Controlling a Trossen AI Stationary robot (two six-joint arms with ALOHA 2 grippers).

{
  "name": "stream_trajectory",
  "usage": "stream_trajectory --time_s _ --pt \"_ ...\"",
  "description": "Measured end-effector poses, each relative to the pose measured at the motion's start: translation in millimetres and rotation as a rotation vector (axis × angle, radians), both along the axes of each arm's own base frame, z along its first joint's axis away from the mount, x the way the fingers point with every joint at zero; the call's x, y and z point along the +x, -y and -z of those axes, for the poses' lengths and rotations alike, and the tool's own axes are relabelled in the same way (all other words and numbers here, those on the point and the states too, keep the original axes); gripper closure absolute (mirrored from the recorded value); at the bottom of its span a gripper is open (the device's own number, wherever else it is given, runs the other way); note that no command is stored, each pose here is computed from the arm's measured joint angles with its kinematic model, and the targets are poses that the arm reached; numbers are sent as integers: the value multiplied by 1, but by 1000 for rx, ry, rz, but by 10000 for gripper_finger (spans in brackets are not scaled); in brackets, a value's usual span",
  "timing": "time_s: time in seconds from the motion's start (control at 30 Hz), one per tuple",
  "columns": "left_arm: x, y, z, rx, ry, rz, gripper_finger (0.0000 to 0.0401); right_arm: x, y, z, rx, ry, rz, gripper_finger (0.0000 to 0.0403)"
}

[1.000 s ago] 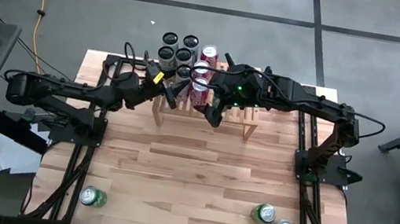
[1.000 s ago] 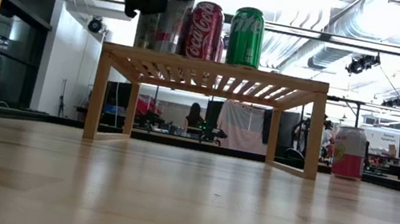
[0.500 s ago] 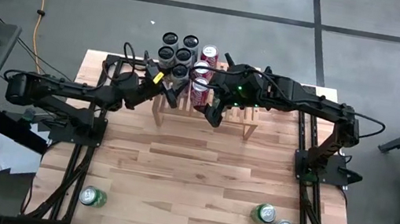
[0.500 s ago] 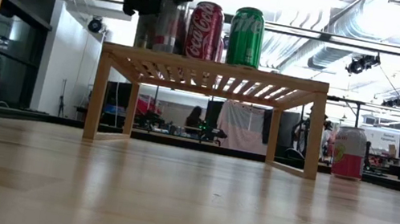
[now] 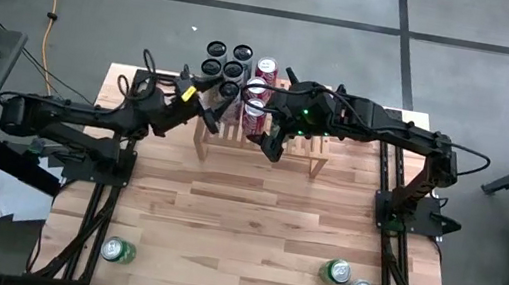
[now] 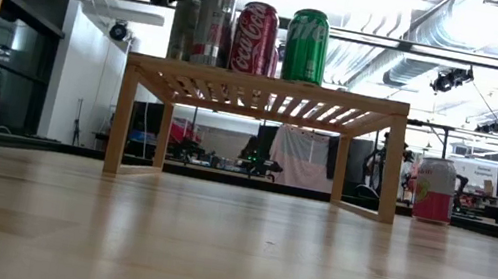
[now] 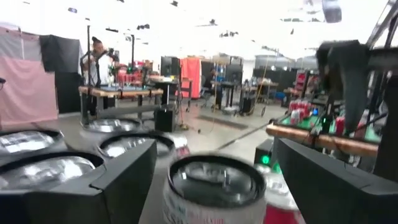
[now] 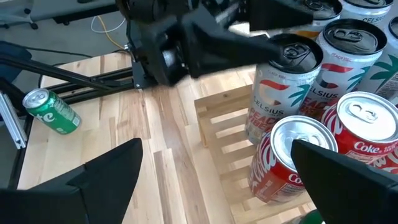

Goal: Place canned beverage on shelf
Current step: Put the right green soda can on the shelf aligned with other green soda can

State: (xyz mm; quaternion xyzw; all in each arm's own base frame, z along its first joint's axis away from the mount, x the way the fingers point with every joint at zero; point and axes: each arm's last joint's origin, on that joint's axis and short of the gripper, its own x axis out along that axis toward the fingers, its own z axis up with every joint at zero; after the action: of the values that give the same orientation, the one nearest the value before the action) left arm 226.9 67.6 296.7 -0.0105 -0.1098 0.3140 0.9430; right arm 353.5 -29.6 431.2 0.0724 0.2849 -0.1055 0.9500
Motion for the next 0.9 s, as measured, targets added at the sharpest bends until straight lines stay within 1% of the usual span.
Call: stream_trajectory --time_s 0.17,0.23,0.33,0.43,0.53,0.67,0.77,0.9 --pt "-12 3 -15 15 66 4 78 0 0 0 -4 -1 -3 6" --pt "-17 5 -27 24 112 34 78 -3 0 -2 -18 -6 -12 6" --pt "-23 11 -51 41 204 117 78 -15 0 -17 -51 12 -9 6" --pt "-26 19 -76 63 246 238 78 -38 1 -36 -92 27 33 6" --pt "-26 28 -98 54 207 383 78 -62 0 -44 -114 -5 71 6" --pt "-26 38 -116 -25 77 548 78 -95 -2 -50 -110 -83 140 6" --pt "-29 43 -125 -63 48 611 78 -115 -6 -50 -114 -144 186 6" --pt "-38 47 -130 -73 75 635 78 -137 -14 -51 -130 -194 261 6"
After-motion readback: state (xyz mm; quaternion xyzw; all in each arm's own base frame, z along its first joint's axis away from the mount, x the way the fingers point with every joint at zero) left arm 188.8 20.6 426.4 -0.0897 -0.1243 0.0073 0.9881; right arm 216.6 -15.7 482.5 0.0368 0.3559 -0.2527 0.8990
